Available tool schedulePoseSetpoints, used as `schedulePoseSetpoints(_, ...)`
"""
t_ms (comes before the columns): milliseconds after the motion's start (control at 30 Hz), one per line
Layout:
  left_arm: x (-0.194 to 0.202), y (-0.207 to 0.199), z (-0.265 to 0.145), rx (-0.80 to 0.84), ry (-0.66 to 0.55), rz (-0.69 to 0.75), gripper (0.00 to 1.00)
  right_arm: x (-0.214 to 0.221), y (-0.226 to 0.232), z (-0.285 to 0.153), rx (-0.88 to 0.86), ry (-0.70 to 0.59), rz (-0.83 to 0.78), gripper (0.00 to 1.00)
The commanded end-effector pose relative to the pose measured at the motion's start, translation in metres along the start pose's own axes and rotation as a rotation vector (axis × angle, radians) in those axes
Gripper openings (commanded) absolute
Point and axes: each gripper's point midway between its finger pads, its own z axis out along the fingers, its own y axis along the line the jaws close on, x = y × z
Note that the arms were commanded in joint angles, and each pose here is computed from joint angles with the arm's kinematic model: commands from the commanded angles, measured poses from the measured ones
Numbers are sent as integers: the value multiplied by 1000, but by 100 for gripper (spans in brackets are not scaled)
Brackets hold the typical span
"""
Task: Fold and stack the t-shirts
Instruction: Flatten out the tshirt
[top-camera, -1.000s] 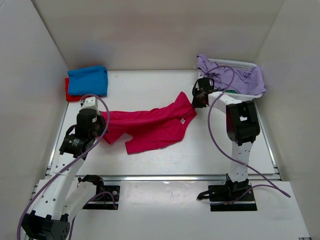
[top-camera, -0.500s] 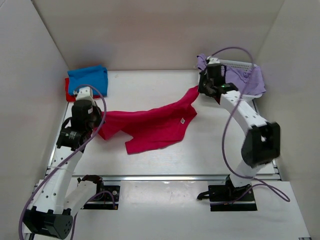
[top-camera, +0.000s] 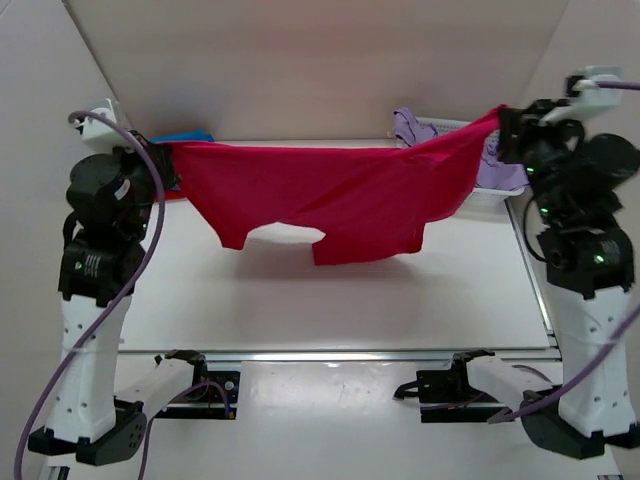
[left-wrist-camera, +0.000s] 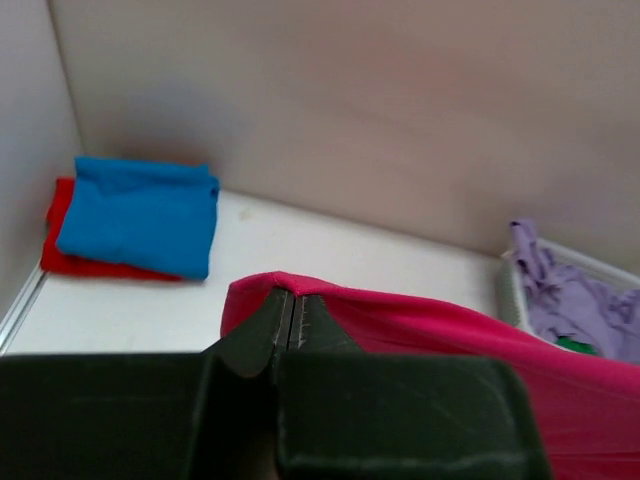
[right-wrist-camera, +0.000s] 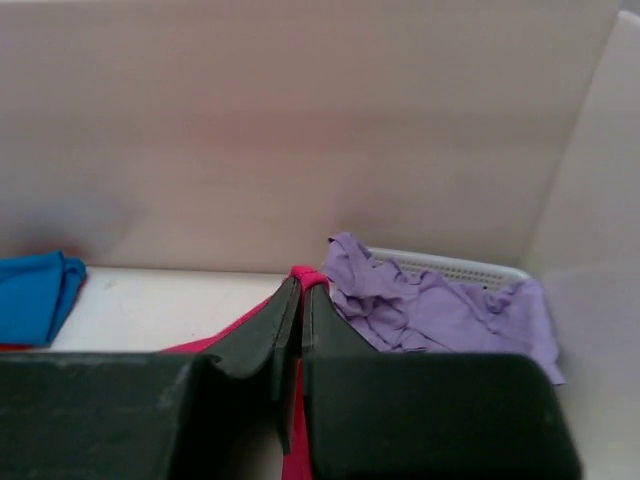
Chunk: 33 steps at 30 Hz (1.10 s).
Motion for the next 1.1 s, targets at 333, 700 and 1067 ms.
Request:
schedulePoseSetpoints(333, -76, 1, -112, 80, -199, -93, 0, -108, 2, -111, -103, -269, -87, 0)
schedulePoseSetpoints(700, 37, 15, -2, -53, 62, -21, 0, 20, 19, 37, -227, 58, 34, 0)
schedulePoseSetpoints(1067, 245, 71, 138, -230, 406, 16, 0, 283, 51, 188, -217, 511, -1, 0)
